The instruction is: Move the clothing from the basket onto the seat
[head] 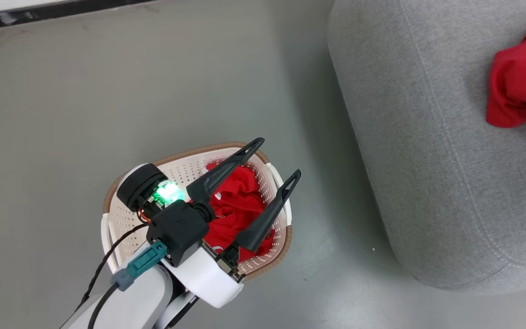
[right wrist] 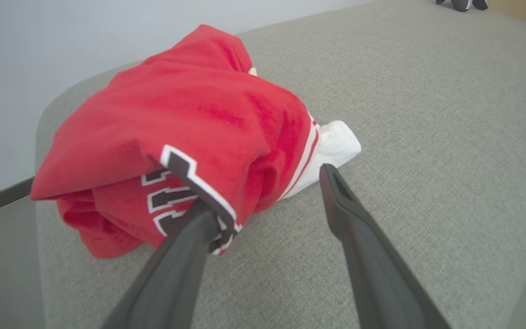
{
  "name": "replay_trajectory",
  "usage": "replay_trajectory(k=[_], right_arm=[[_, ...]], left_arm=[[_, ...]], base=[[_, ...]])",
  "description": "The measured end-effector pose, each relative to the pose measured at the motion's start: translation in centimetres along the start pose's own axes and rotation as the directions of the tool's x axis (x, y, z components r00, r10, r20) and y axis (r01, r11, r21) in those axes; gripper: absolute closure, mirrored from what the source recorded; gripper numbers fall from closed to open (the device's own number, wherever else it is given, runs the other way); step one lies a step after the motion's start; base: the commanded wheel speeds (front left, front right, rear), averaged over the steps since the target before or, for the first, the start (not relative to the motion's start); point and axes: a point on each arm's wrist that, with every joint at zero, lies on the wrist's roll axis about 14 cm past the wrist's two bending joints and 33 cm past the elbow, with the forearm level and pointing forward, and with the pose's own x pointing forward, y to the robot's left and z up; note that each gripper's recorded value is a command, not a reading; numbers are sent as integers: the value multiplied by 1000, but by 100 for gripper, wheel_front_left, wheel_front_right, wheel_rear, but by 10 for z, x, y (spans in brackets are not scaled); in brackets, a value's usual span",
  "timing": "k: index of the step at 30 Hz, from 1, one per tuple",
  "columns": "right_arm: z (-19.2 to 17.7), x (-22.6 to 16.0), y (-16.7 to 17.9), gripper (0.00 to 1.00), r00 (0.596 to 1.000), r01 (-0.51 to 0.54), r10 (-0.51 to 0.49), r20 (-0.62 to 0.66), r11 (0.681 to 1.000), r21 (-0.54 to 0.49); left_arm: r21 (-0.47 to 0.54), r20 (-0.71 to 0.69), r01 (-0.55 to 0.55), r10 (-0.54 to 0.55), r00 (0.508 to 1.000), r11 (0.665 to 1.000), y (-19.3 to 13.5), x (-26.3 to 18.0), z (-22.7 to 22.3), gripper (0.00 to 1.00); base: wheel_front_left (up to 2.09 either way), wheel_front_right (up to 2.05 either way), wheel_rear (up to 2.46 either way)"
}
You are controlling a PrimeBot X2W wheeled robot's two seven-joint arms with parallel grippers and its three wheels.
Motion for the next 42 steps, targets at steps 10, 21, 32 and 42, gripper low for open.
replay_trajectory(k=[10, 21, 32, 42], right_arm=[[-9, -22, -16, 0, 1000, 1, -1, 2, 1000, -14], [15, -35, -9, 0, 993, -65, 71, 98, 996, -61], [49, -46, 20, 0, 960, -162, 187, 209, 978, -133], [81, -60, 78, 0, 887, -296, 347, 304, 933, -204]], left_arm=[[11, 17, 15, -15, 1000, 1000, -8, 5, 8, 0], [13, 26, -12, 12, 1000, 1000, -8, 1, 17, 0], [26, 35, -86, 85, 996, 996, -4, -10, 28, 0], [47, 39, -246, 244, 969, 968, 19, -37, 37, 0]], base=[[0, 0, 0], [0, 0, 0], [0, 0, 0], [0, 0, 0]])
